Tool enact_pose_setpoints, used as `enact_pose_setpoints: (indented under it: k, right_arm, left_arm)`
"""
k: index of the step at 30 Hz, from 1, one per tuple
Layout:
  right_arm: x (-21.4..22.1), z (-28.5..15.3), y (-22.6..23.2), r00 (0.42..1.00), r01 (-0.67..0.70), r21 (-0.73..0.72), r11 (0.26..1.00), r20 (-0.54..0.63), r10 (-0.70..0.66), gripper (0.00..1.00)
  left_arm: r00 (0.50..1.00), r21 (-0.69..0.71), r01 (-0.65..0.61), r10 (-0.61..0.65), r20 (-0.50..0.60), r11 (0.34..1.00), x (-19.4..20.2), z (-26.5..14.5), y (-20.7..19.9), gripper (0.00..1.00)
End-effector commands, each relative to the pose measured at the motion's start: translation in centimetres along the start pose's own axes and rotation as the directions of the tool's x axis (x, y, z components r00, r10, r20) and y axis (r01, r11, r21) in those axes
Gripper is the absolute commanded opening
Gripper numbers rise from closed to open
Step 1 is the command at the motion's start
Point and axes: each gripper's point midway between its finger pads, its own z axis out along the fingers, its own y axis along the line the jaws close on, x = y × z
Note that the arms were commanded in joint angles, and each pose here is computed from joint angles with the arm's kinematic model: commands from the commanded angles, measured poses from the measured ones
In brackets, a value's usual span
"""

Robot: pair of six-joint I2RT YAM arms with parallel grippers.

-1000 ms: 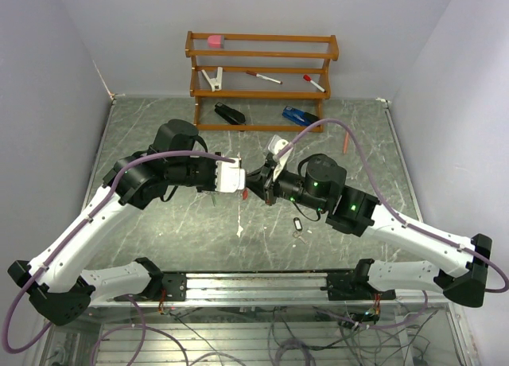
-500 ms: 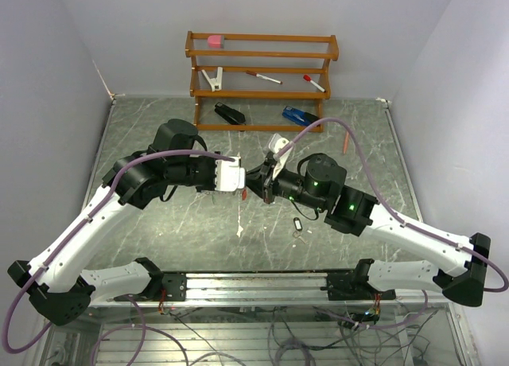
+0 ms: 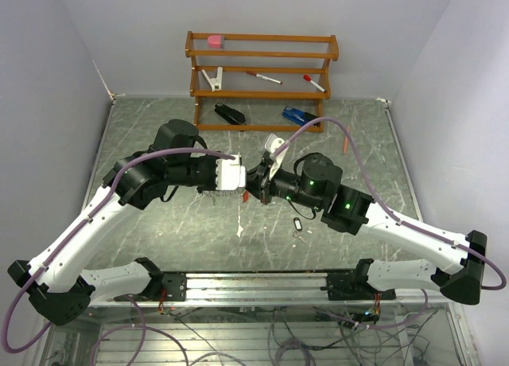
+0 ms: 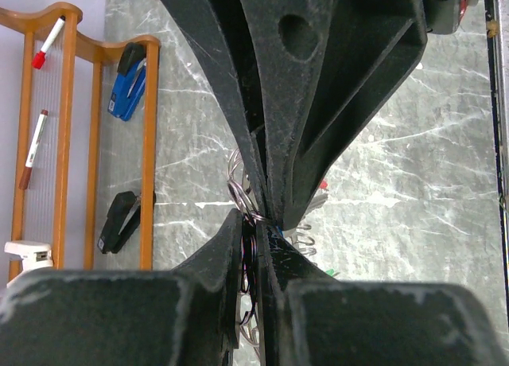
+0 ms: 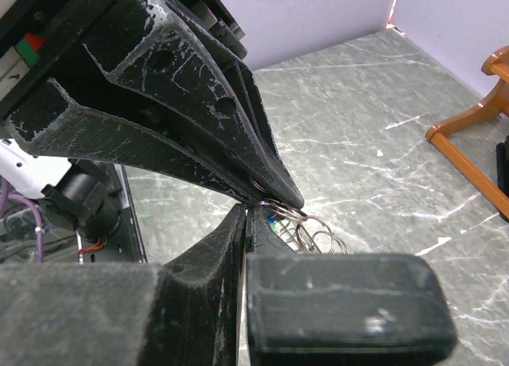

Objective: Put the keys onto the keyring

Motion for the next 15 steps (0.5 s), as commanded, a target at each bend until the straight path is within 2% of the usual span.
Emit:
enact_pose_setpoints:
  k: [1, 9, 15]
  right_arm:
    - [-1.6, -0.7, -0.7, 0.999, -0.002, 0.038, 0.999, 0.035, 0.001, 0.00]
    - [-2.4, -3.4, -1.7, 1.000, 0.001, 0.111, 0.994, 0.030, -0.004, 0.00]
    - [-2.2, -3.8, -1.8, 1.000, 0.000, 0.121, 0.993, 0.012, -0.001, 0.00]
  left_arm:
    - [0.995, -0.029, -0.036, 0.039, 0.096, 0.999, -2.9, -0.8, 0.9, 0.07]
    - [0.998, -0.056, -0.024, 0.028, 0.064, 0.998, -2.0, -0.4, 1.2, 0.07]
    - [0.998, -0.068, -0.016, 0.020, 0.066, 0.998, -2.2, -0.4, 1.7, 0.07]
